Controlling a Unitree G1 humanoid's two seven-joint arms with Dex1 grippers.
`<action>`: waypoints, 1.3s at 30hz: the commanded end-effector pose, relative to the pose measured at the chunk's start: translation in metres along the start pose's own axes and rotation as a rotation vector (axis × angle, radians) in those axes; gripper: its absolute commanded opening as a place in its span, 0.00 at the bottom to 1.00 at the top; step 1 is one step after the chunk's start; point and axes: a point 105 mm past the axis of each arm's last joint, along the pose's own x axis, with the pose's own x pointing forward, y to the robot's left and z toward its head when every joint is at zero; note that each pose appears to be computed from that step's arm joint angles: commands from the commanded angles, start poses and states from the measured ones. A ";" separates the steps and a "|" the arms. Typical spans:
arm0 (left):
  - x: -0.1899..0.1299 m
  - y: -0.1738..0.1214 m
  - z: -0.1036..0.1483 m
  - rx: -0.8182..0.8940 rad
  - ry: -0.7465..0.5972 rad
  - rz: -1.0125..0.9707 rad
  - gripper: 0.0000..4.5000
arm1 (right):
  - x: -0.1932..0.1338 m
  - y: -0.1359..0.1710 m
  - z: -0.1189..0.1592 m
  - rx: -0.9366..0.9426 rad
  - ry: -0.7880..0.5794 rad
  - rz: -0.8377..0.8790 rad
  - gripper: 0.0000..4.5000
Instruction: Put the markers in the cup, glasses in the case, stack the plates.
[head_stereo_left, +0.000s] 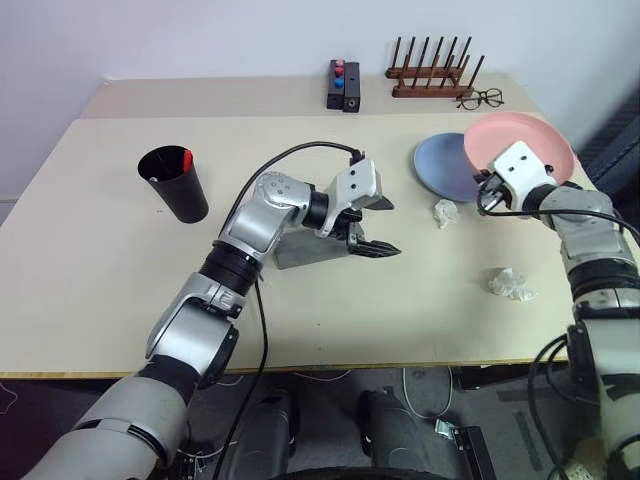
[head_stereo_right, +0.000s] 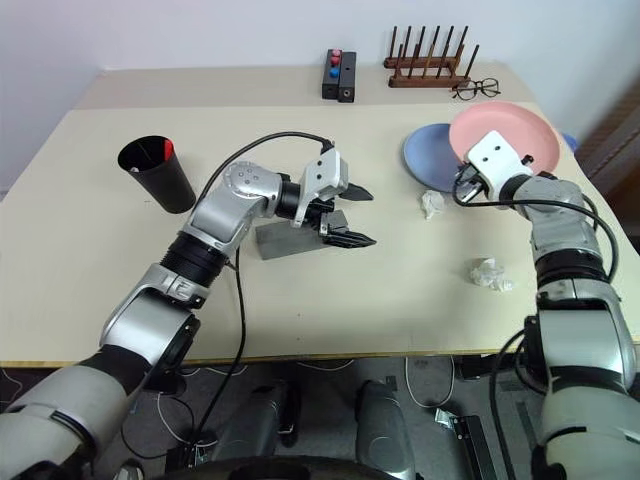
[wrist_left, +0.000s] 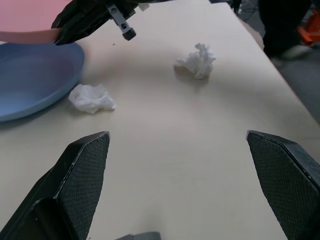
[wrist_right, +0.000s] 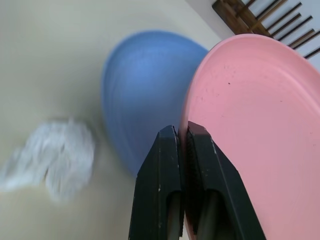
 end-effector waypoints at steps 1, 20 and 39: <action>-0.012 0.006 0.013 0.030 -0.025 0.057 1.00 | 0.008 -0.006 0.017 -0.017 -0.039 -0.032 0.01; -0.034 0.006 0.001 -0.024 0.015 0.170 1.00 | 0.032 0.012 0.047 0.028 -0.098 -0.007 0.75; -0.002 -0.022 0.006 0.044 -0.005 -0.129 1.00 | -0.108 -0.018 -0.036 0.178 0.043 0.302 0.75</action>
